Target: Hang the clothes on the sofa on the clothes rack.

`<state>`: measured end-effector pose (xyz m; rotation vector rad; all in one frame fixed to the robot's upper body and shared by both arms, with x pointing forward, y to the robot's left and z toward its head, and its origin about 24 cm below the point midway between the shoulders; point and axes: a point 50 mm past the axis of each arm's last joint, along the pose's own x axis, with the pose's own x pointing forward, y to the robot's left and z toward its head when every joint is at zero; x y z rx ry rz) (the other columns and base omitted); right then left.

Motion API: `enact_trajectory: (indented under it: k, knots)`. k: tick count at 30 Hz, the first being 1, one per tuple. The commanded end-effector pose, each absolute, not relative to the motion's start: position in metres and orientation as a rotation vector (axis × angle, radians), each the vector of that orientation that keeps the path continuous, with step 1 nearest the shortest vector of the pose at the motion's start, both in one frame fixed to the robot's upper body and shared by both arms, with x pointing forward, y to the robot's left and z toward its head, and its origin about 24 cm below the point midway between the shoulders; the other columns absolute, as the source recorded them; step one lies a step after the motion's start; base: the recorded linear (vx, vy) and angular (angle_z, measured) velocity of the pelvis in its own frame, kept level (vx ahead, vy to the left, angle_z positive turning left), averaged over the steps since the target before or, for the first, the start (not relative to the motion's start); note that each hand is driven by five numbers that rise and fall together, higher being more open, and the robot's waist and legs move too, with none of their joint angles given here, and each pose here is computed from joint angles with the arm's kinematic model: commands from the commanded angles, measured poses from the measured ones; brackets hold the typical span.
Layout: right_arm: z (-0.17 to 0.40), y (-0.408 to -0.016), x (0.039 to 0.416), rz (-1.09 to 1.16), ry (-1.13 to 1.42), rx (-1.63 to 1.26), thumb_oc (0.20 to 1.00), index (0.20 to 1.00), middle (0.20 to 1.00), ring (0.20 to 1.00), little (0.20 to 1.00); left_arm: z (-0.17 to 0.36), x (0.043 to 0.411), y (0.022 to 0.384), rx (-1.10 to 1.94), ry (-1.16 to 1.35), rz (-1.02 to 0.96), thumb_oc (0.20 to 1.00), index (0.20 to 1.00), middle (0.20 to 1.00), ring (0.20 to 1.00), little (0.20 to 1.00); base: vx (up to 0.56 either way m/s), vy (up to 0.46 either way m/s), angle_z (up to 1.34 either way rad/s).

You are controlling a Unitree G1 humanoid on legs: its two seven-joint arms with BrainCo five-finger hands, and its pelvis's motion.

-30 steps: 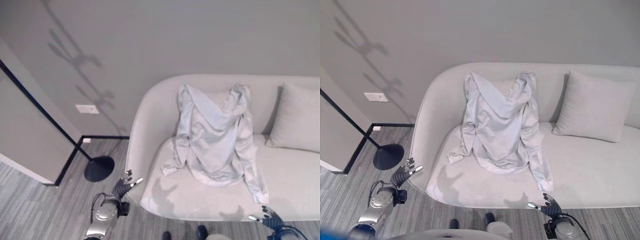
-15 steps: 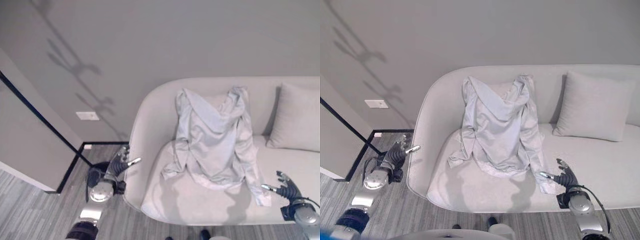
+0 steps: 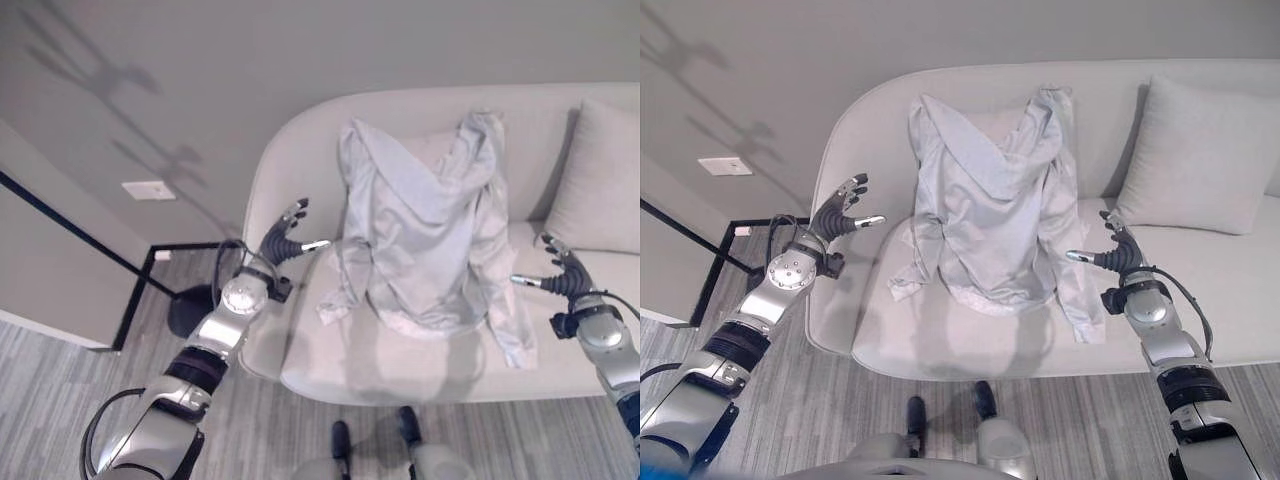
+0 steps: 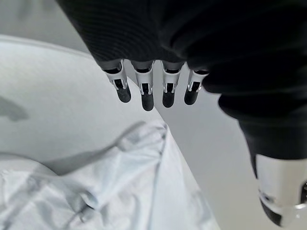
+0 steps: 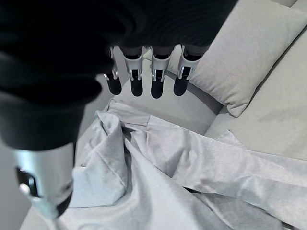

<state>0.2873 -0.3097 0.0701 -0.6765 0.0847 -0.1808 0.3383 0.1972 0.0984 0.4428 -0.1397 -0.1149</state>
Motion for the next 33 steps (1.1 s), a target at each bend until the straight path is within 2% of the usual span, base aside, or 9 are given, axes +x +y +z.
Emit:
enact_trajectory:
  k: [1,11,12,13,14,15,22,33]
  knots:
    - [0.092,-0.318,0.293,-0.231,0.001,-0.703,1.0,1.0,1.0,1.0,1.0,0.113,0.346,0.204,0.481,-0.202,-0.081,1.0,1.0,1.0,1.0,1.0,0.0,0.0,0.0]
    - [0.092,-0.318,0.293,-0.231,0.001,-0.703,1.0,1.0,1.0,1.0,1.0,0.113,0.346,0.204,0.481,-0.202,-0.081,1.0,1.0,1.0,1.0,1.0,-0.02,-0.004,0.0]
    - [0.14,-0.302,0.33,-0.261,-0.154,-0.709,1.0,1.0,1.0,1.0,1.0,0.161,0.374,0.167,0.548,-0.347,-0.122,1.0,1.0,1.0,1.0,1.0,-0.32,-0.1,-0.01]
    - [0.205,-0.283,0.37,-0.295,-0.281,-0.749,1.0,1.0,1.0,1.0,1.0,0.223,0.4,0.153,0.643,-0.457,-0.07,1.0,1.0,1.0,1.0,1.0,-0.41,-0.127,0.04]
    - [0.284,-0.269,0.388,-0.348,-0.412,-0.792,1.0,1.0,1.0,1.0,1.0,0.291,0.409,0.161,0.707,-0.558,0.065,1.0,1.0,1.0,1.0,1.0,-0.25,-0.082,0.16]
    - [0.301,-0.264,0.391,-0.35,-0.444,-0.792,1.0,1.0,1.0,1.0,1.0,0.305,0.408,0.164,0.703,-0.587,0.087,1.0,1.0,1.0,1.0,1.0,-0.13,-0.031,0.11]
    - [0.334,-0.259,0.393,-0.377,-0.464,-0.818,1.0,1.0,1.0,1.0,1.0,0.339,0.406,0.158,0.789,-0.647,0.114,1.0,1.0,1.0,1.0,1.0,-0.02,-0.007,-0.02]
    - [0.348,-0.253,0.392,-0.381,-0.498,-0.82,1.0,1.0,1.0,1.0,1.0,0.352,0.403,0.154,0.824,-0.681,0.118,1.0,1.0,1.0,1.0,1.0,0.0,0.001,0.04]
